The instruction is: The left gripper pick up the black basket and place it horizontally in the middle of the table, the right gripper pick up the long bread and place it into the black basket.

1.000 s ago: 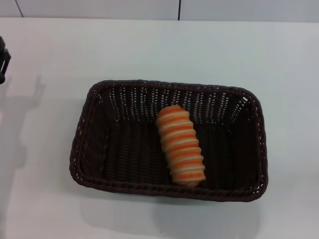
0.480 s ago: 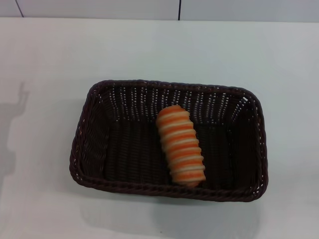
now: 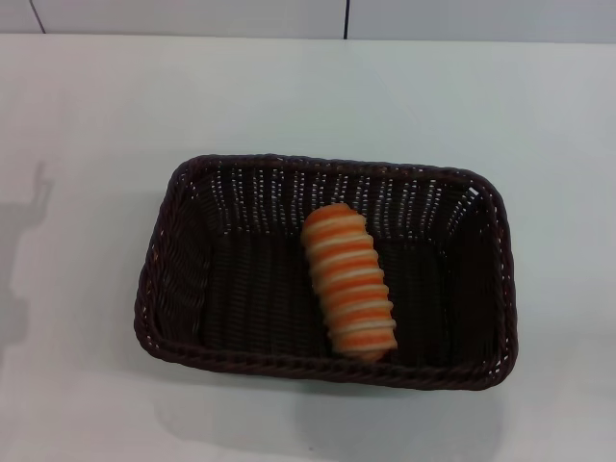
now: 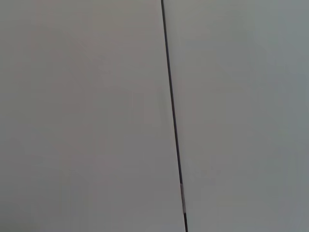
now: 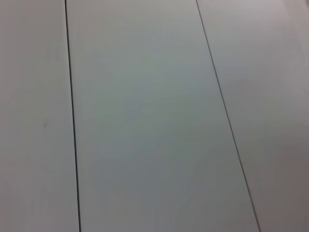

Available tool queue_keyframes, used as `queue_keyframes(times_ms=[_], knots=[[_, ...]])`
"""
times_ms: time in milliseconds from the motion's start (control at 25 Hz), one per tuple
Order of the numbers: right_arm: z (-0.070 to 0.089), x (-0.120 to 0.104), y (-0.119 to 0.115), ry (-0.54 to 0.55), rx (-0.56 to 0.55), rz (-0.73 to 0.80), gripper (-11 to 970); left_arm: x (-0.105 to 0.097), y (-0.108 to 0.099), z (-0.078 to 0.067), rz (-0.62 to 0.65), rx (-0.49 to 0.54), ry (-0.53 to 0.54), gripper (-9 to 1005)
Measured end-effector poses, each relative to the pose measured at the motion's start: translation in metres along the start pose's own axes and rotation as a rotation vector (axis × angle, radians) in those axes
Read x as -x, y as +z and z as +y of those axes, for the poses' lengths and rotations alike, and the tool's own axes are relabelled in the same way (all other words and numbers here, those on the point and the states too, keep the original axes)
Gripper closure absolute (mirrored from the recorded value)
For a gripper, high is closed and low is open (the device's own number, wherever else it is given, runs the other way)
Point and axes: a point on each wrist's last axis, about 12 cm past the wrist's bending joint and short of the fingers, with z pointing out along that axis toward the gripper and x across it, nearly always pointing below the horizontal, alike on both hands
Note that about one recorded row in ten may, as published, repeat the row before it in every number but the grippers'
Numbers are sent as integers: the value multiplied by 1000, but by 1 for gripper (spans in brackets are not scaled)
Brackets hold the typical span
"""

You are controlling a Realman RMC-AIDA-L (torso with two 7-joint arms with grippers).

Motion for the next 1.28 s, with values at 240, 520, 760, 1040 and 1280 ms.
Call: queue_keyframes(times_ms=[240,520,760,1040,1280], knots=[[4,1,-1,-42,8,-4,120,-1,-2,-1,4,-6,19,228],[4,3,-3,-40,-4,-17,120,1,-5,3,-18,14,19,228],[2,4,-5,-44,-9,-16,120,1,-6,6,-21,31,16,228],[-4,8,-11,-54,-28,-35,121,1,-10,6,-29,28,-4,228],[-6,9,-12,-63,-39,-39,121,0,-11,7,-19,29,-4,228]])
